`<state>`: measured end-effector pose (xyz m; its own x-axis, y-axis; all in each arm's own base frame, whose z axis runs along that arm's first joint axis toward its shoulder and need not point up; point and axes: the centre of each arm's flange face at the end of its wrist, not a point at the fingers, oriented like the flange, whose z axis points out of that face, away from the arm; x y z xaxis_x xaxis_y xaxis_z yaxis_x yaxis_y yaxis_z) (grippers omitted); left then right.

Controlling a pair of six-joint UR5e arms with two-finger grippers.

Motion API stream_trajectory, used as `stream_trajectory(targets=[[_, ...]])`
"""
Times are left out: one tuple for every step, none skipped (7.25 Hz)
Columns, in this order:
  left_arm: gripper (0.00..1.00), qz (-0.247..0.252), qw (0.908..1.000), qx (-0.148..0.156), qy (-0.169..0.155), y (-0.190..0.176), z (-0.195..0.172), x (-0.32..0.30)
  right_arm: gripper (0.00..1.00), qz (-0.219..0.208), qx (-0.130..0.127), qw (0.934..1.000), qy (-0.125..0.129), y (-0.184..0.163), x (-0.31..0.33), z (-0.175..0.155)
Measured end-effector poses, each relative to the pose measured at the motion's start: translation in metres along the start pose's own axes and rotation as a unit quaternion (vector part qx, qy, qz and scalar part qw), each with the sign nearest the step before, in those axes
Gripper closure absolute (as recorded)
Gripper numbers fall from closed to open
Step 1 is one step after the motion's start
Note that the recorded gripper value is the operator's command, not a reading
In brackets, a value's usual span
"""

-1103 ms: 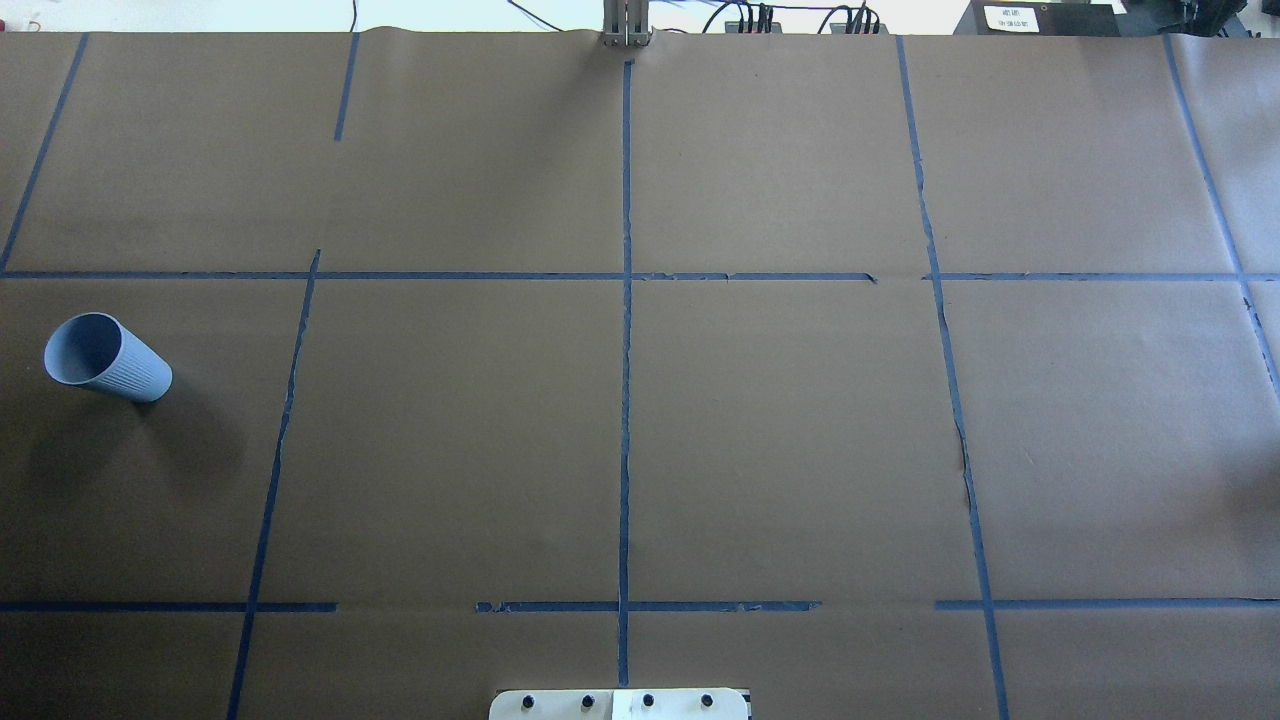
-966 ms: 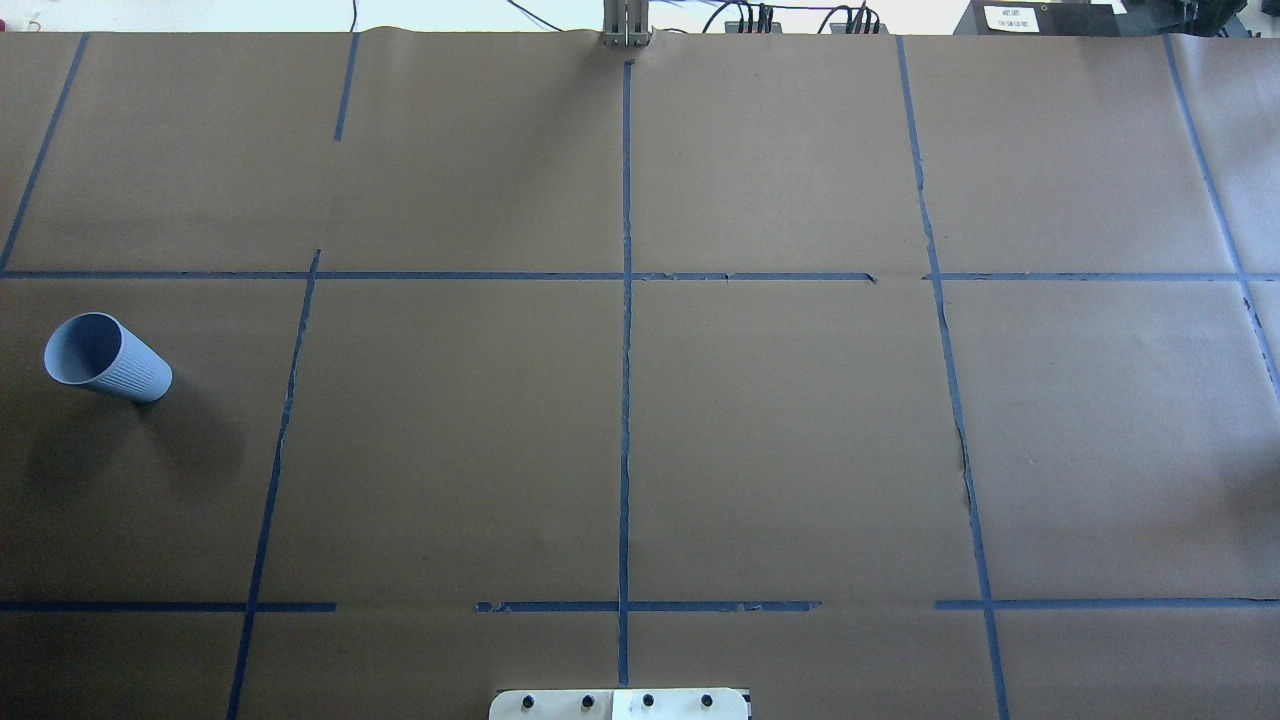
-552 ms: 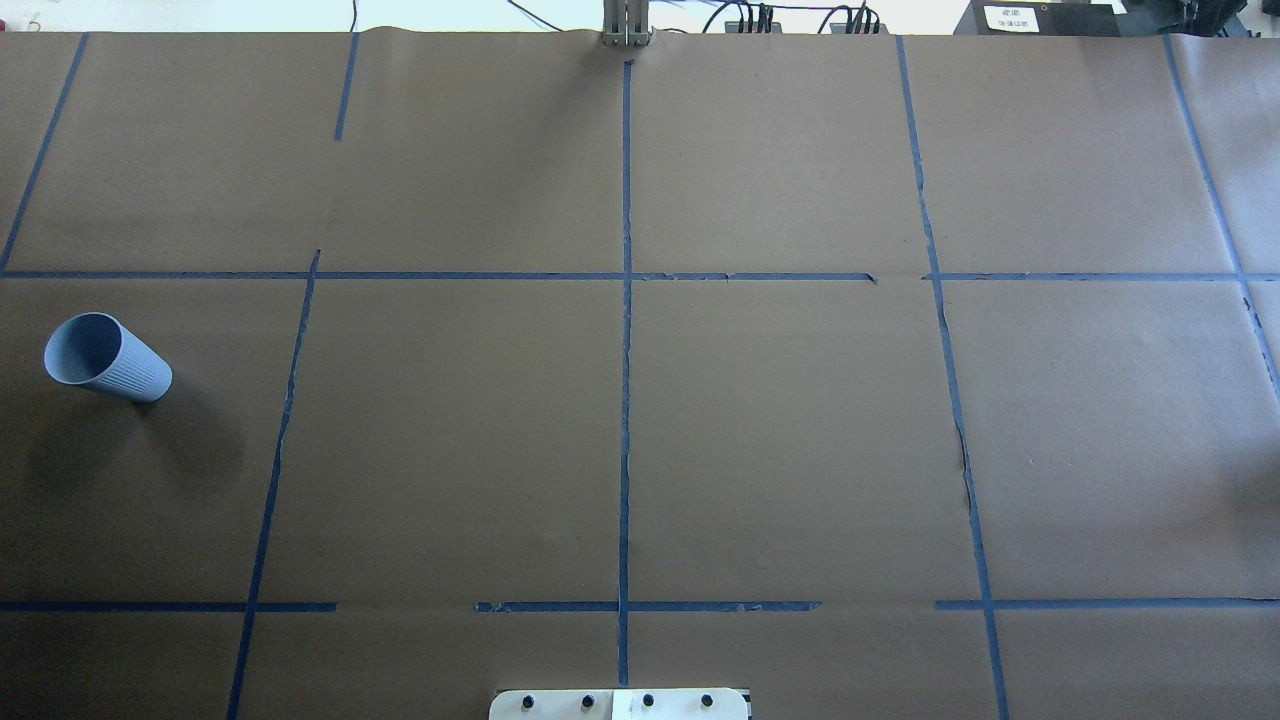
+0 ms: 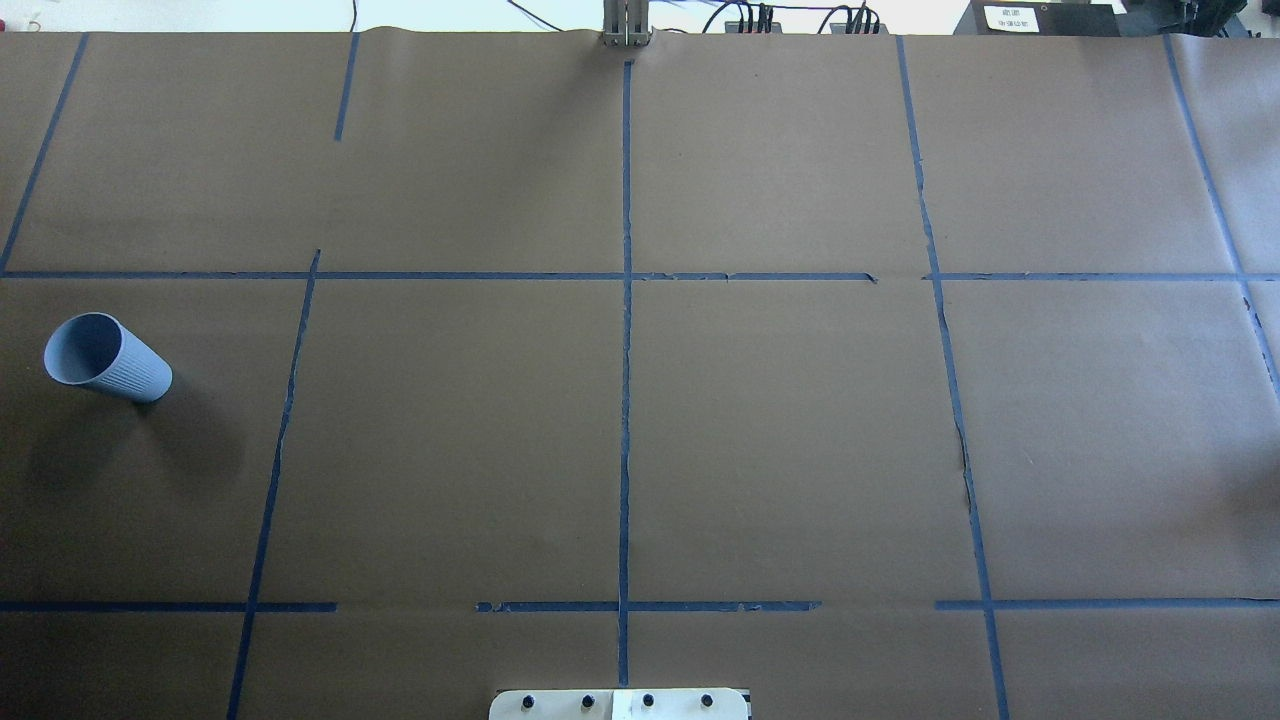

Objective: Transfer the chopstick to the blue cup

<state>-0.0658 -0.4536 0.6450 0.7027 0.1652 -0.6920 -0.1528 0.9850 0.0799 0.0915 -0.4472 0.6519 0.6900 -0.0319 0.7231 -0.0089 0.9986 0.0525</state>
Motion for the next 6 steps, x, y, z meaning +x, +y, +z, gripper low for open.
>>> stream_trajectory(targets=[[0.0,0.002,1.0,0.004,-0.001,-0.002,-0.004,0.004,0.0,-0.001,0.001,1.0,0.0,0.0,-0.001,-0.001],[0.0,-0.01,0.9998,0.016,-0.003,-0.008,-0.016,0.016,0.0,-0.003,0.002,1.0,0.0,-0.001,-0.003,-0.002],[0.0,-0.037,0.9988,0.032,-0.004,-0.015,-0.031,0.04,0.0,0.001,0.006,1.0,0.001,-0.002,-0.007,-0.005],[0.0,-0.059,0.9974,0.042,0.0,-0.023,-0.039,0.071,0.0,0.012,0.01,0.9999,0.001,-0.004,-0.012,-0.008],[0.0,-0.075,0.9962,0.041,0.015,-0.028,-0.038,0.096,0.0,0.016,0.015,0.9997,0.001,-0.006,-0.016,-0.01],[0.0,-0.087,0.9948,0.039,0.036,-0.032,-0.032,0.118,0.0,0.016,0.019,0.9997,0.001,-0.007,-0.018,-0.011]])
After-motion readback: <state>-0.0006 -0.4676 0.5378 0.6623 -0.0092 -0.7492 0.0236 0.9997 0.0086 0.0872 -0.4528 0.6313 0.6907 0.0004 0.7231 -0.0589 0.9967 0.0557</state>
